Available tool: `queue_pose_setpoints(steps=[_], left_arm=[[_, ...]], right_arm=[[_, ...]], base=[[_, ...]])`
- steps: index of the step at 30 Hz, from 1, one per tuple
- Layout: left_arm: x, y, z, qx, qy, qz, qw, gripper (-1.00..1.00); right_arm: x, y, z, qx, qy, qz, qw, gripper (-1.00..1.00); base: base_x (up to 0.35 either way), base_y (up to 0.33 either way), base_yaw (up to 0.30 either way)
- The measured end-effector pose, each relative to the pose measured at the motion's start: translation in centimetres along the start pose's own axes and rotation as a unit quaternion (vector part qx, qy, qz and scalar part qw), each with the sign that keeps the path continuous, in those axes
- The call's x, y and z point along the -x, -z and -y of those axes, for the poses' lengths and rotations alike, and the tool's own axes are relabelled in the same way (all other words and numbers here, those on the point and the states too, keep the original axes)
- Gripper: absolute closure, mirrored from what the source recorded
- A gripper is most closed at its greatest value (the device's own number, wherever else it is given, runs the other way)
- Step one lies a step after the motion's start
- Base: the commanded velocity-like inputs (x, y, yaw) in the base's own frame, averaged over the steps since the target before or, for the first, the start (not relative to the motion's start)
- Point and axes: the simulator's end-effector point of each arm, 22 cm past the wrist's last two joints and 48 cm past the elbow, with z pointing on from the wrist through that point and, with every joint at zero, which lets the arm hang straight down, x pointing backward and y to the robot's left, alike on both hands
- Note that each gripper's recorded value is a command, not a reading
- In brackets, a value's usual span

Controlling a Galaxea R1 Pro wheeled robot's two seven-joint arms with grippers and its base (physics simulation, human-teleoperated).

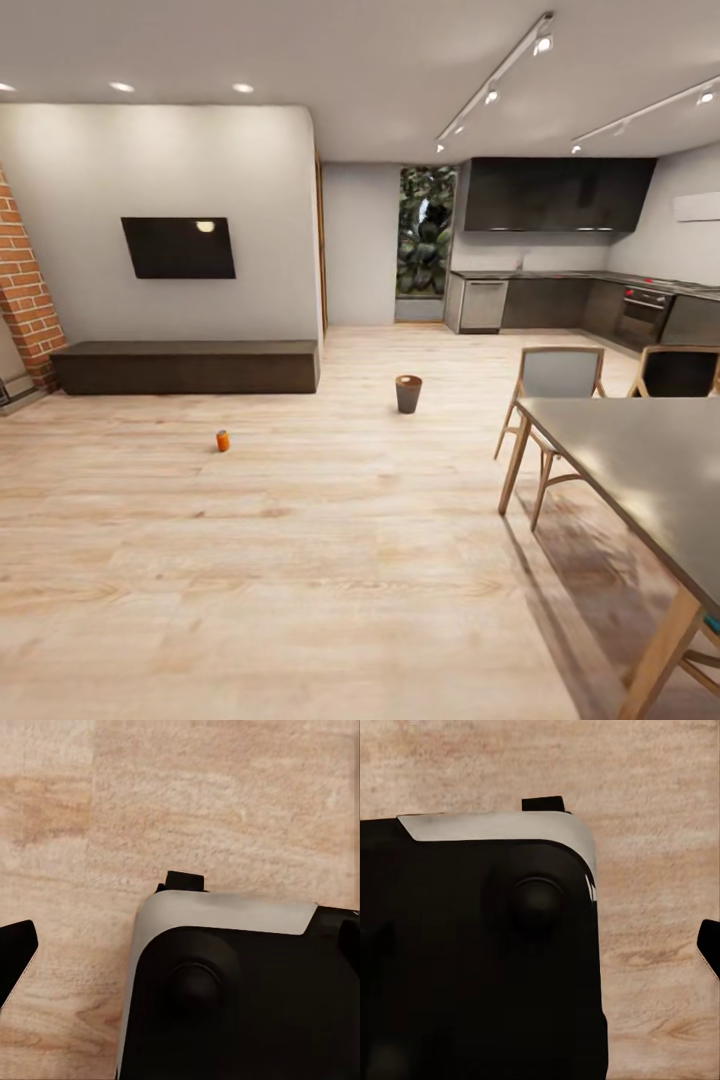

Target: Put the three can of soda from the living room inside the tash can in the kitchen.

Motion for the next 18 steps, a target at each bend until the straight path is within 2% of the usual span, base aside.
queue_pose_setpoints(steps=[18], left_arm=[[0.13,0.00,0.04,0.000,0.000,0.001,1.0000,-1.00]], right_arm=[[-0.05,0.00,-0.10,0.001,-0.001,0.000,1.0000,-1.00]], base=[[0.337,0.000,0.000]])
